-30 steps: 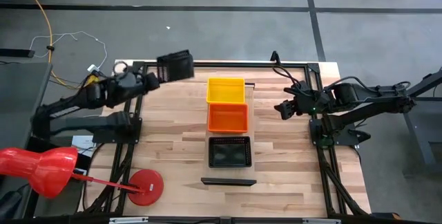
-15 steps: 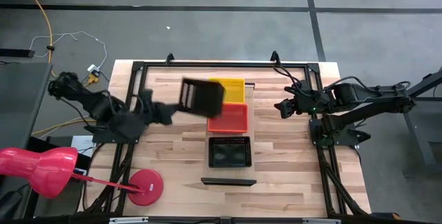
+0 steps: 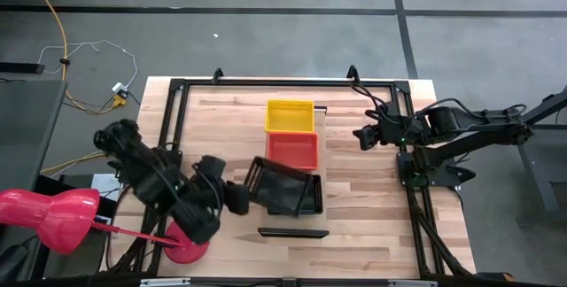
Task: Stack baskets on shelf by color
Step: Stack the black bin on top of the black bin on the shelf
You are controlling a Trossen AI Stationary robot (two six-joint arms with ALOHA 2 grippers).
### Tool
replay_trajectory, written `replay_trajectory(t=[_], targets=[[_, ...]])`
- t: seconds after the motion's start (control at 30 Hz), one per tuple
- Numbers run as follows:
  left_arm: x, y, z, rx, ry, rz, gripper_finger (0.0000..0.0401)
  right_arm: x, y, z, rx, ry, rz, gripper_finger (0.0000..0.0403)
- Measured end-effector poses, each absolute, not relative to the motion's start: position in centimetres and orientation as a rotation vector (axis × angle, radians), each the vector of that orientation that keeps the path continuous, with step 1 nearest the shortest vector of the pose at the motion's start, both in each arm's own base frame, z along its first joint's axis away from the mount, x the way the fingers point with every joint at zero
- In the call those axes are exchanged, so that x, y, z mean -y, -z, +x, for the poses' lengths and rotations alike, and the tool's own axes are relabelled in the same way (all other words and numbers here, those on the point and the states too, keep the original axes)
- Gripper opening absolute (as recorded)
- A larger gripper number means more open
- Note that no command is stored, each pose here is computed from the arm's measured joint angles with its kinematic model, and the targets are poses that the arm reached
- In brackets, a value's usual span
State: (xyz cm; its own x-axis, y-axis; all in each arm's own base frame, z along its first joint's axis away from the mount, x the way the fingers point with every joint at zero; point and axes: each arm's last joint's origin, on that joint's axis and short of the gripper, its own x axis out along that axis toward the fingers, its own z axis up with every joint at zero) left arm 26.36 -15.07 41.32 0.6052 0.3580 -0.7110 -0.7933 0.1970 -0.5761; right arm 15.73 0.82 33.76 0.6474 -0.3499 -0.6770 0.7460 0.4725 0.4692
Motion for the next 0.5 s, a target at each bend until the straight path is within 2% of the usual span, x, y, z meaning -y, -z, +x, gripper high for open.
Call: replay_trajectory(t=[0.27, 0.5], targets=[[17.5, -40.1, 27.5, -0.377, -0.893, -1.101, 0.0, -0.7, -33.6, 15.5, -0.524, 0.76, 0.863, 0.0204], [19.9, -37.5, 29.0, -0.179, -0.935, -1.112, 0.0, -0.6, -33.7, 15.5, -0.477, 0.803, 0.893, 0.0204]])
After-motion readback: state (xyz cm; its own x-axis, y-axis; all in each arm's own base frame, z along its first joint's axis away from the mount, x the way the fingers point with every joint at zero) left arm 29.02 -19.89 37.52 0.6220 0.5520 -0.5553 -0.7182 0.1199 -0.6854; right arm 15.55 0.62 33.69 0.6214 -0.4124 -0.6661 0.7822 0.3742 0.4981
